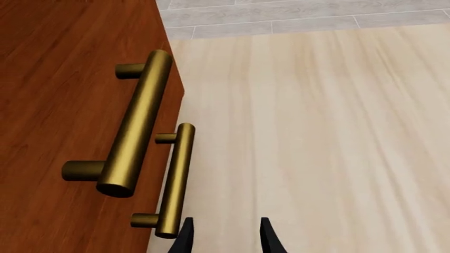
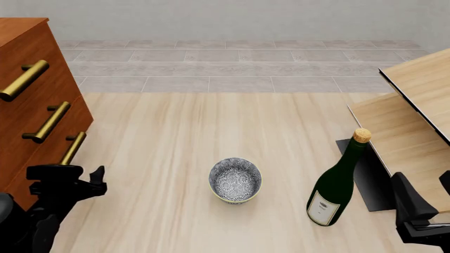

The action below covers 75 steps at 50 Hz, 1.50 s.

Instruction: Close the bottom drawer of the cabinet.

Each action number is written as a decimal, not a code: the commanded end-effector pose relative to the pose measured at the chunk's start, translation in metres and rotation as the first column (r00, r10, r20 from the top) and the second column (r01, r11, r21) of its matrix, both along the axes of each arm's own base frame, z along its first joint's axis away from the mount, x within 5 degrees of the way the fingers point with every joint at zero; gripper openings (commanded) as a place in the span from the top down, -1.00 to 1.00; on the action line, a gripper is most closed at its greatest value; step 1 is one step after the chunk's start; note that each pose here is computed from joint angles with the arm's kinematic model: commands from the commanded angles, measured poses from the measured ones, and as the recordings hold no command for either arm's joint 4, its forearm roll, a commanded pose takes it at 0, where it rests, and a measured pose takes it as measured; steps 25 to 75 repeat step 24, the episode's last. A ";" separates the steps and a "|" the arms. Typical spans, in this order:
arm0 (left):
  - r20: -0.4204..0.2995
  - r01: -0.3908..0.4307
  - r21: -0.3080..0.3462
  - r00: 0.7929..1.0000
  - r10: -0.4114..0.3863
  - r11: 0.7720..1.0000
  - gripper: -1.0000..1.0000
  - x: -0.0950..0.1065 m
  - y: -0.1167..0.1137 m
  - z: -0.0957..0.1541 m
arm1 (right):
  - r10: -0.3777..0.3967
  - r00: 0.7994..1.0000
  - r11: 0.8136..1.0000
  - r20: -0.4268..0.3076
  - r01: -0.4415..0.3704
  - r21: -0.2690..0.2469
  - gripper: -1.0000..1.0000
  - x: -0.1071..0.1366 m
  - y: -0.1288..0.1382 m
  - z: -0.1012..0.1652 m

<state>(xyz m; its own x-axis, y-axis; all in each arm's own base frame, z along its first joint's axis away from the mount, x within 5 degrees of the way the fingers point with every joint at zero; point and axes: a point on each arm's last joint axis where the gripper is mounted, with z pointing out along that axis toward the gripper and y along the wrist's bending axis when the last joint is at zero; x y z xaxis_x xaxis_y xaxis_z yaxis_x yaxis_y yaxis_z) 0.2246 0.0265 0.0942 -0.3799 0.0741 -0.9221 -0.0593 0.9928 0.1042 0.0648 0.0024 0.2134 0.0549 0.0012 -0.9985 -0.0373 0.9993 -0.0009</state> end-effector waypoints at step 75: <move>0.021 -0.065 0.060 0.998 0.064 0.996 -1.00 0.004 0.017 0.002 | 0.006 1.000 1.000 -0.006 -0.006 -0.001 -1.00 0.001 0.000 0.000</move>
